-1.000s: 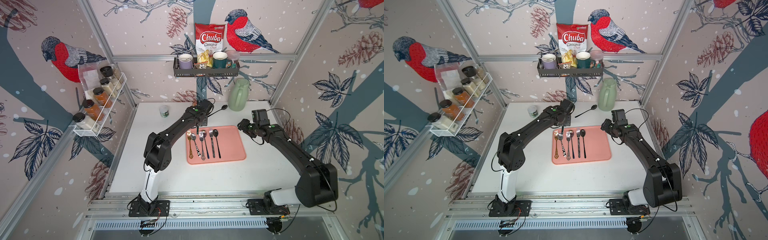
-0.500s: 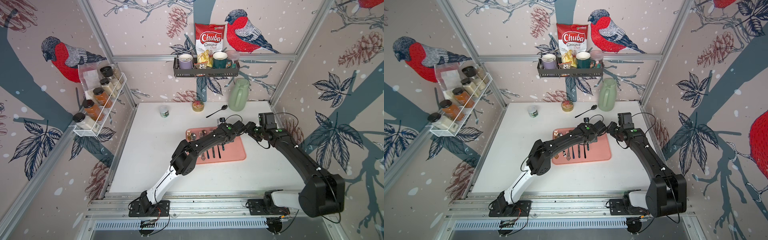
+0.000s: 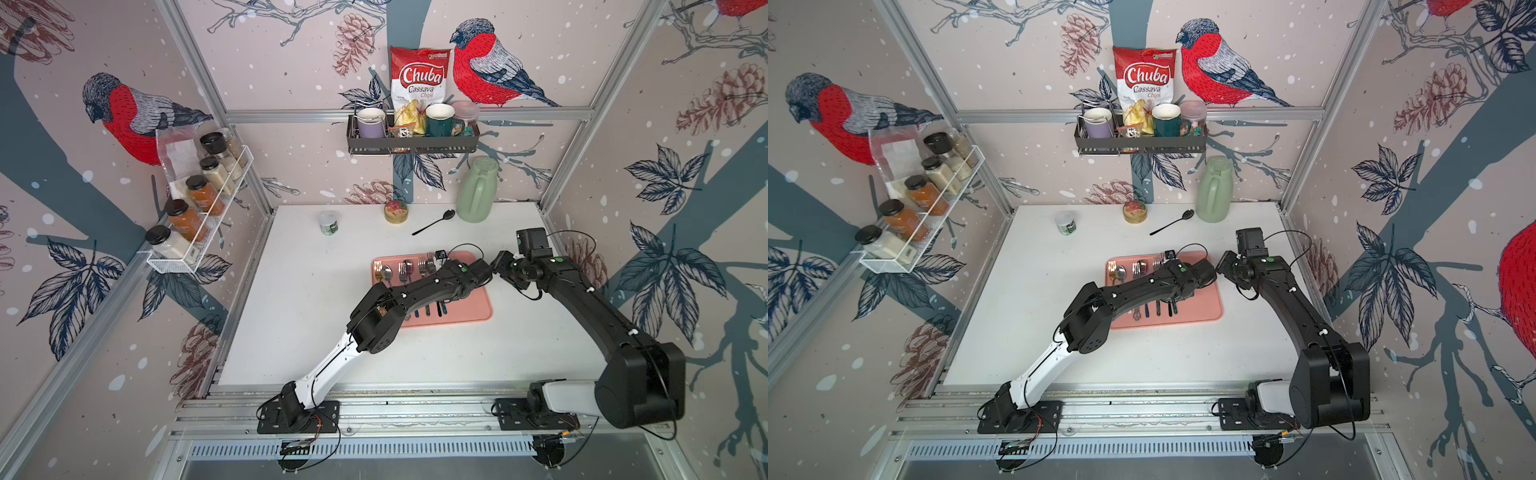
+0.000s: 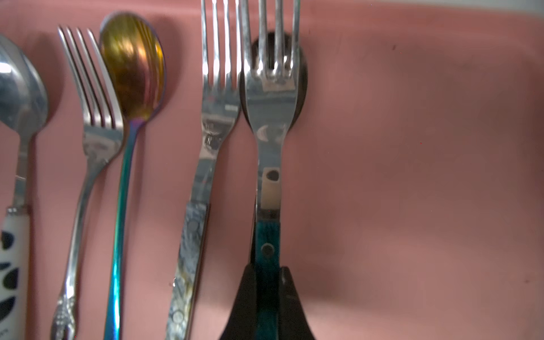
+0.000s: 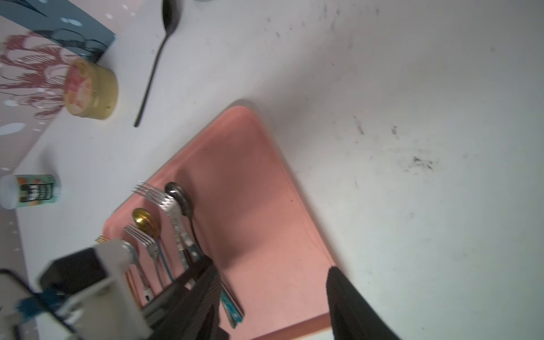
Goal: Set the spoon and fork side by side
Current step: Place the fork on the tray.
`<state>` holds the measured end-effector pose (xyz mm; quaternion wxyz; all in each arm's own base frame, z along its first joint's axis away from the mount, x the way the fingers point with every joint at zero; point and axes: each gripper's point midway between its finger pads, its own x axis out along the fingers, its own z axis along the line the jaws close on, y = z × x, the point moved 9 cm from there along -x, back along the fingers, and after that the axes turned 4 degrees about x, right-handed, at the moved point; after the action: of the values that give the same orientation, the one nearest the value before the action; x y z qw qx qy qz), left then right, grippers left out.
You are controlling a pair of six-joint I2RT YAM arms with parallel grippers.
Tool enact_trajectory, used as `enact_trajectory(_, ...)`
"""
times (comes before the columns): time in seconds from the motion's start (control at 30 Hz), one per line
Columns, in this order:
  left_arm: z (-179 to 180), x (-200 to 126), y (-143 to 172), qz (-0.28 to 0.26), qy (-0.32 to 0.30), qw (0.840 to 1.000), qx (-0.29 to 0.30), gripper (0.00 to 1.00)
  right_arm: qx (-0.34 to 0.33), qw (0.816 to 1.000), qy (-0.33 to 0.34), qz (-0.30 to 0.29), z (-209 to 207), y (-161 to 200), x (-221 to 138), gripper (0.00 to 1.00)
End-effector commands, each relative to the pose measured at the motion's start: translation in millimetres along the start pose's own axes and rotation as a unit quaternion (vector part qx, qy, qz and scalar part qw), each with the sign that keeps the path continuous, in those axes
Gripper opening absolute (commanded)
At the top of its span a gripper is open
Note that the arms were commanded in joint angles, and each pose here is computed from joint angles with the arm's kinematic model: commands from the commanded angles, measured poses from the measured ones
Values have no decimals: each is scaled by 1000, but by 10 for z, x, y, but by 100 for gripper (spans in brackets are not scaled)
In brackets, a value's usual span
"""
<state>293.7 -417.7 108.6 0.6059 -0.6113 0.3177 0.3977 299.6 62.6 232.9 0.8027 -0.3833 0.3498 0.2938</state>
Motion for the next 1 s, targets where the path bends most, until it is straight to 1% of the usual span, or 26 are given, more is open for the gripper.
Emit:
enact_trajectory(0.0, -46, -94, -3, -12, 33, 999, -11, 1, 4, 999, -32, -31, 75, -114, -68, 59)
enact_trajectory(0.13, -65, -69, 17, -9, 41, 999, 6, 2, 11, 998, -36, -50, 44, -155, -178, 59)
enact_trajectory(0.43, -157, -72, -38, -19, 58, 998, 36, 2, 21, 997, -37, -64, 13, -213, -292, 59)
enact_trajectory(0.5, -166, -47, -42, -17, 59, 997, 40, 4, 23, 996, -43, -75, 6, -232, -380, 59)
enact_trajectory(0.53, -164, -32, -50, -15, 60, 997, 41, 7, 26, 996, -43, -78, -6, -242, -396, 59)
enact_trajectory(0.63, -124, -37, -87, -6, 61, 997, 45, 21, 29, 995, -43, -81, -20, -263, -405, 59)
enact_trajectory(0.77, -3, -241, -213, -24, 56, 996, 59, 34, 32, 996, -45, -77, 20, -306, -395, 59)
enact_trajectory(0.83, 81, -428, -294, -39, 64, 995, 70, 40, 36, 996, -41, -65, 28, -321, -291, 59)
enact_trajectory(0.93, 269, -698, -399, -64, 71, 992, 86, 61, 37, 997, -42, -61, 112, -364, -213, 59)
enact_trajectory(0.97, 378, -849, -454, -79, 76, 989, 94, 72, 34, 997, -41, -58, 175, -374, -170, 59)
